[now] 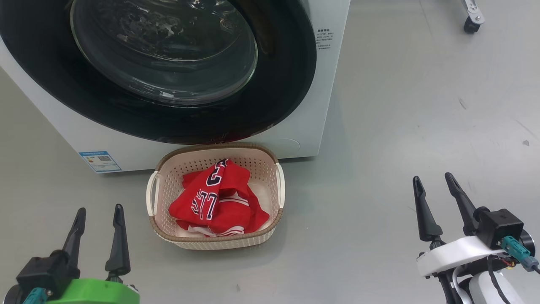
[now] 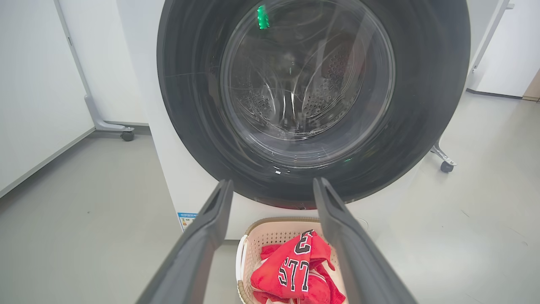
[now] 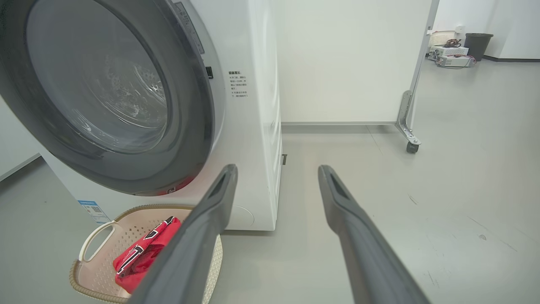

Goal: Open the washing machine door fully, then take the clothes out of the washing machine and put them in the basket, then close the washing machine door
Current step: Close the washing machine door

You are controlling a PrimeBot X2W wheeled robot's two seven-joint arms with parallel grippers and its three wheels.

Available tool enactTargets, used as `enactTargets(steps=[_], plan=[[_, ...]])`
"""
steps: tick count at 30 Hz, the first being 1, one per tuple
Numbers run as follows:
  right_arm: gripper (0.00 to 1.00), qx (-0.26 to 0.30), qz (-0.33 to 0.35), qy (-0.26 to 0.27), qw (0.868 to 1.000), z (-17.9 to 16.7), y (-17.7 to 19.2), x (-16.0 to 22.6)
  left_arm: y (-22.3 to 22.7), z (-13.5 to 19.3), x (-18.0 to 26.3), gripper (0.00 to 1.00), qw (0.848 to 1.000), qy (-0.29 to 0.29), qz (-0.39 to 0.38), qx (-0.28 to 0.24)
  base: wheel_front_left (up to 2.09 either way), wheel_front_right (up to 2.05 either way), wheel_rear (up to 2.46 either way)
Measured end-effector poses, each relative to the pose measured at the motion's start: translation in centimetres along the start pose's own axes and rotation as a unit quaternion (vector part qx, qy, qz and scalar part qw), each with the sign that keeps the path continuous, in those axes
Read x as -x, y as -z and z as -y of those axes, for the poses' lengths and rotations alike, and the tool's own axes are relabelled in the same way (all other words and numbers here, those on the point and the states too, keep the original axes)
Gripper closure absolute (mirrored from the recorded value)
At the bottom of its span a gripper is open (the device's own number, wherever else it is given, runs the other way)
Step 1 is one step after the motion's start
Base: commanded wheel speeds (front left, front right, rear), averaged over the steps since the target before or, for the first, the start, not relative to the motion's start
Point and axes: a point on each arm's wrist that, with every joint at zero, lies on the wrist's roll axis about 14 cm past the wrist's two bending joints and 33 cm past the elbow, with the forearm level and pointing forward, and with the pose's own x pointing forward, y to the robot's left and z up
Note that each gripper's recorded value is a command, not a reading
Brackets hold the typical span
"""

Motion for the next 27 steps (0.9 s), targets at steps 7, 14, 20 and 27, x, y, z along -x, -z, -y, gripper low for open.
enactTargets(steps=[7, 14, 20, 27], plan=[[0.0, -0.001, 0.001, -0.003, 1.0, -0.24, -0.19, 0.1, -0.2, 0.47, 0.2, 0.0, 1.0, 0.001, 0.006, -0.003, 0.0, 0.0, 0.0], [0.0, 0.0, 0.001, 0.0, 1.0, -0.23, -0.21, 0.28, -0.18, 0.64, 0.48, 0.0, 1.0, -0.001, 0.007, -0.002, 0.0, 0.0, 0.0], [0.0, -0.001, 0.003, -0.003, 1.0, -0.38, -0.37, 0.27, -0.39, 0.7, 0.61, 0.0, 1.0, -0.003, 0.011, -0.002, 0.0, 0.0, 0.0], [1.0, 0.0, 0.005, 0.001, 1.0, -0.33, -0.61, 0.2, -0.75, 0.87, 0.62, 0.0, 1.0, -0.003, 0.018, -0.007, 0.0, 0.0, 0.0]])
